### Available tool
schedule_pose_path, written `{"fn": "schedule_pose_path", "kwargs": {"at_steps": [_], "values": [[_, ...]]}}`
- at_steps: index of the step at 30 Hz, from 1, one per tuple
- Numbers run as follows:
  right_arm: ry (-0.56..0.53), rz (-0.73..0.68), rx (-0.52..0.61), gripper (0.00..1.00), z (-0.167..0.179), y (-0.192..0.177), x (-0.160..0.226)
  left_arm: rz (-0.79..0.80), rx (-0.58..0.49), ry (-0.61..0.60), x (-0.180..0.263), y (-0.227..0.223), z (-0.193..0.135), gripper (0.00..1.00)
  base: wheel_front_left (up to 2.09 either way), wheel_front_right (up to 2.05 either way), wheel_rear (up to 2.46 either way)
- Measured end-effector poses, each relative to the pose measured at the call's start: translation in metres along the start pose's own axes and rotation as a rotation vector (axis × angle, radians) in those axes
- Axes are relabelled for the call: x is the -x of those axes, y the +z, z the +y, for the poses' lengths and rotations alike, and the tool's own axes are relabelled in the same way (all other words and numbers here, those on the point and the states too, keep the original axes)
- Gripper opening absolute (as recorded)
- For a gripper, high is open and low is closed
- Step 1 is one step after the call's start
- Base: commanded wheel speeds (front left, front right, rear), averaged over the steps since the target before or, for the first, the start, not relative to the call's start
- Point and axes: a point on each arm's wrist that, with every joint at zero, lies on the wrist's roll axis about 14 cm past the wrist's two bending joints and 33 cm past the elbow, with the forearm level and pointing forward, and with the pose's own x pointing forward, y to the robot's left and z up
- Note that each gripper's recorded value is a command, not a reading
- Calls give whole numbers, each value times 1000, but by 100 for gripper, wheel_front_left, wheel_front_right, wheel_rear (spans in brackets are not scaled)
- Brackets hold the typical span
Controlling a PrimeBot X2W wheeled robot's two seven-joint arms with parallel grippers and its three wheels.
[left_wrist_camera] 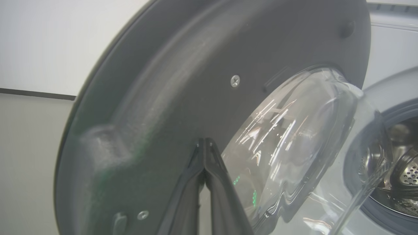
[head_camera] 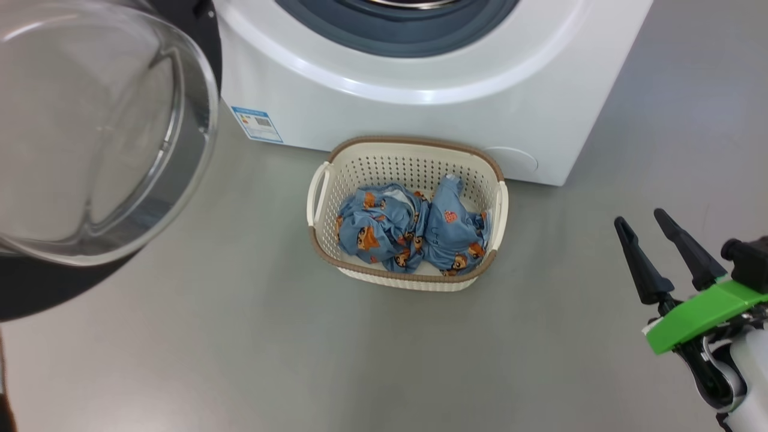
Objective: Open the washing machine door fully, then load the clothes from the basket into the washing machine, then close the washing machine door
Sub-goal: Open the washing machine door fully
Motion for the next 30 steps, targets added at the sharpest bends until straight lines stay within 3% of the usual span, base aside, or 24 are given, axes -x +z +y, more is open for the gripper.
{"fn": "schedule_pose_path", "kwargs": {"at_steps": [10,30], "values": [[5,22,-5,100,-4,-11,-6,10,56,69,-20,-6,11,0,0,0,0],[-10,22,10,100,-13,-8,-4,30,23,86,-34,-10,11,0,0,0,0]]}}
